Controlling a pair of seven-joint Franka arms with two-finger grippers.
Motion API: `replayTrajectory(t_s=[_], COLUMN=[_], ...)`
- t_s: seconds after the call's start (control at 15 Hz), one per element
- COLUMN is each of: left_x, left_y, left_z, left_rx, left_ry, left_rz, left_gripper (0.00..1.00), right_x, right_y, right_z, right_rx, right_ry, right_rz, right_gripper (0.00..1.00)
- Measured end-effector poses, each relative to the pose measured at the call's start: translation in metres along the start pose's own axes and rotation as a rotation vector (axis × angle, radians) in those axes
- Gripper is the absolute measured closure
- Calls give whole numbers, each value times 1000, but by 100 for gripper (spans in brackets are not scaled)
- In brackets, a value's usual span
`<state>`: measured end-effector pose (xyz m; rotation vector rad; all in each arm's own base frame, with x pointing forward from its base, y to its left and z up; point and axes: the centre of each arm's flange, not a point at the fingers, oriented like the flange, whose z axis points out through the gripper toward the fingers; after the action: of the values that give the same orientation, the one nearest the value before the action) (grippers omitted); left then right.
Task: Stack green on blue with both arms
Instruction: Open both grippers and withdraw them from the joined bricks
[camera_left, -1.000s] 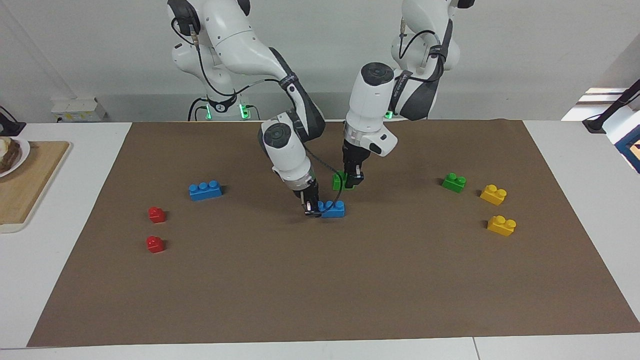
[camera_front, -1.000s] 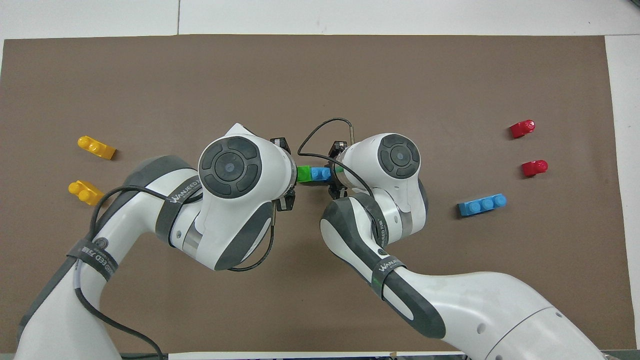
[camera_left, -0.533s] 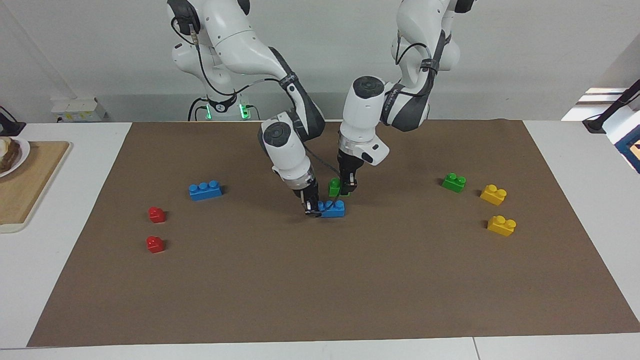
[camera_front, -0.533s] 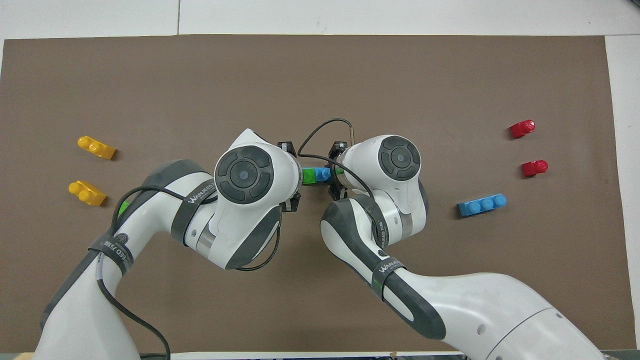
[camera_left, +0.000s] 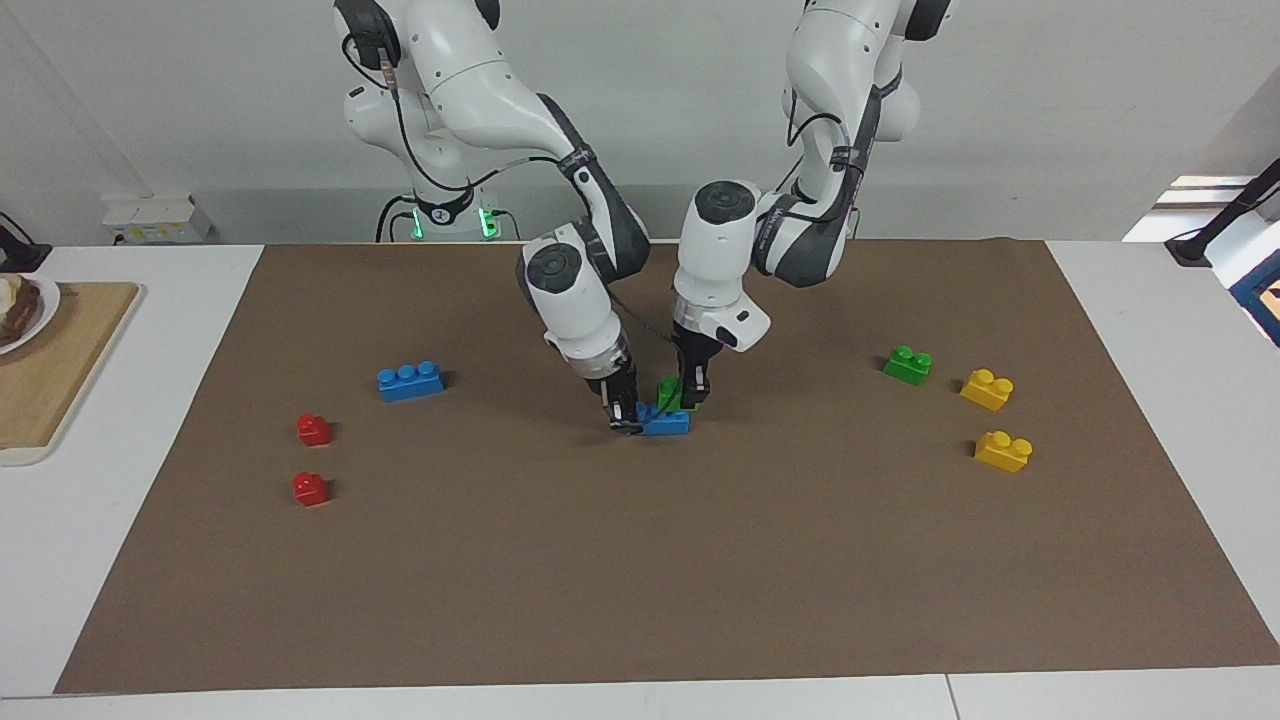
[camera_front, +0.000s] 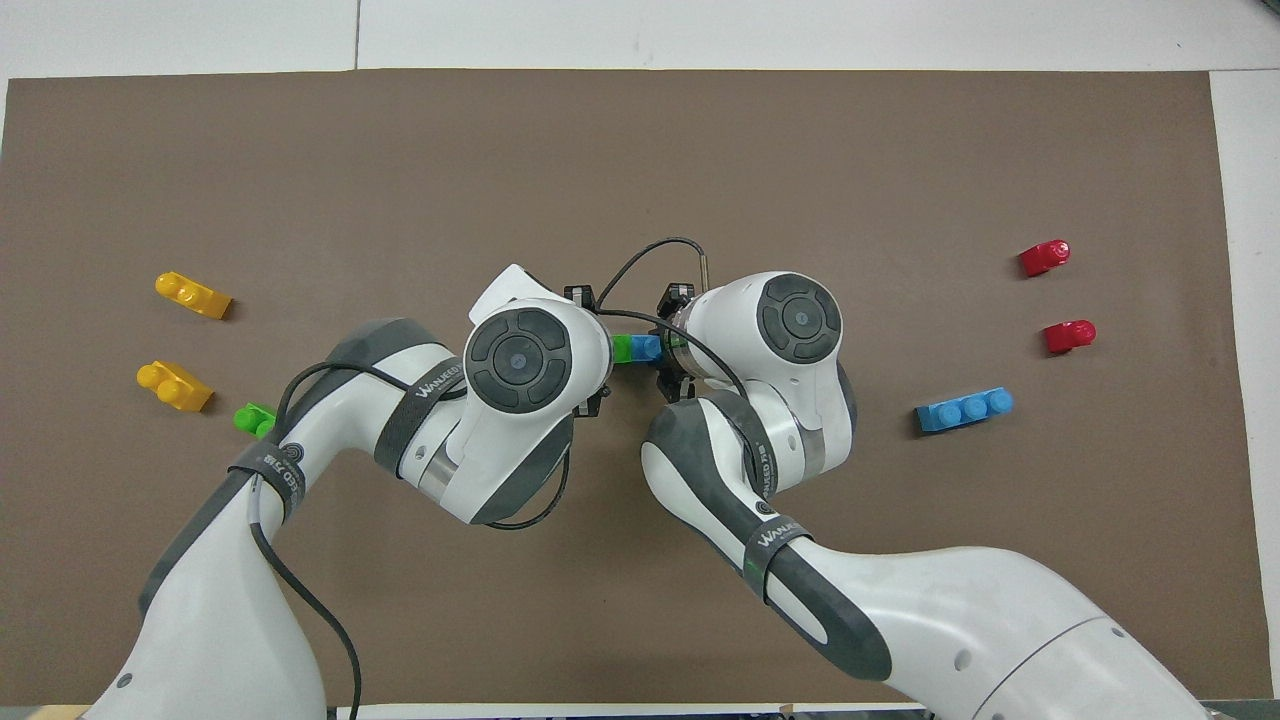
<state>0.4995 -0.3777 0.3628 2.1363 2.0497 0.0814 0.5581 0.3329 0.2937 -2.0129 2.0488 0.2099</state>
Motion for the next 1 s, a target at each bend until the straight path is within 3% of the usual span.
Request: replayTrajectory(t_s=[1.0], left_x=[-12], left_y=[-6], left_z=[18], left_rx=[-34], left_ry=[25], left_rz=[20], left_gripper=[66], right_x=[0], right_y=[3], right_z=[0], right_rx=[16], right_ry=[-4], right_rz=[-6], right_gripper=[66])
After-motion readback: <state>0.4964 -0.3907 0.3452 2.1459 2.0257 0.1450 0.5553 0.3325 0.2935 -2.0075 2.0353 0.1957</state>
